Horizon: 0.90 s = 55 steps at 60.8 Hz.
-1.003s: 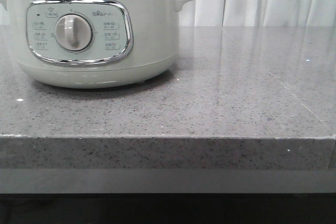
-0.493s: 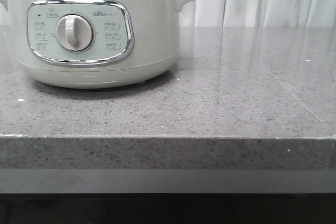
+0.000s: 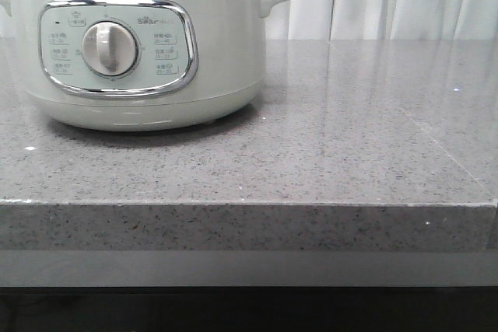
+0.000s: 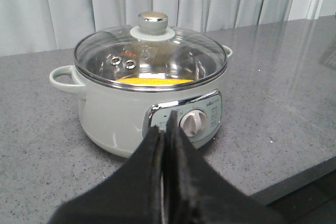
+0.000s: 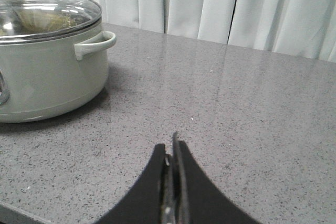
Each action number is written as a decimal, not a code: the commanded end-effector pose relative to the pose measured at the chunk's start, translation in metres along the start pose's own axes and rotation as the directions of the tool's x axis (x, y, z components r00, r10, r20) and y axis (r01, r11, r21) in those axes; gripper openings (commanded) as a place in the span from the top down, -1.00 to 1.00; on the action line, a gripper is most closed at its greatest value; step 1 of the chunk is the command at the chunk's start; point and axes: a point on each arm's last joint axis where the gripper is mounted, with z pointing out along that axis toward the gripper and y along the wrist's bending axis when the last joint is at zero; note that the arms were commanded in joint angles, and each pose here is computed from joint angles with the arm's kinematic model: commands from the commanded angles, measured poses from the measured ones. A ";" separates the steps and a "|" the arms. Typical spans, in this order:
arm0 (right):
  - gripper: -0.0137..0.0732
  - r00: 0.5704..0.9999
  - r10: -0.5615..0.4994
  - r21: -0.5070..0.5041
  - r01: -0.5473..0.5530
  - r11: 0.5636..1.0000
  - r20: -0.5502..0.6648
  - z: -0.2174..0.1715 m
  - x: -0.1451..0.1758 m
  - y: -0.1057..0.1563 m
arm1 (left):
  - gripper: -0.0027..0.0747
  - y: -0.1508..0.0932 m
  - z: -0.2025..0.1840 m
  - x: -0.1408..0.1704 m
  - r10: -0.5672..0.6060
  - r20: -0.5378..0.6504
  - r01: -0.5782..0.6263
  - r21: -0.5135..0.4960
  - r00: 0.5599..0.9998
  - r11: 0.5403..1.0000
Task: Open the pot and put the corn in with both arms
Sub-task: 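Release the lid knob and raise the left gripper away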
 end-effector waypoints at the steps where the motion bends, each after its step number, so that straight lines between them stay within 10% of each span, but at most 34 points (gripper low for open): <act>1: 0.84 0.995 -0.015 0.030 0.012 0.999 0.096 -0.002 -0.015 -0.003 | 0.98 0.001 0.001 -0.010 -0.015 0.082 0.016 -0.008 0.996 1.000; 19: 0.84 0.995 -0.015 0.030 0.012 0.999 0.096 -0.002 -0.015 -0.003 | 0.98 0.004 0.005 -0.003 -0.008 0.100 0.011 -0.032 0.995 0.999; 55: 0.84 0.995 -0.015 0.030 0.012 0.999 0.096 -0.002 -0.015 -0.003 | 0.98 0.025 0.018 0.098 -0.028 0.150 0.094 -0.453 0.988 0.887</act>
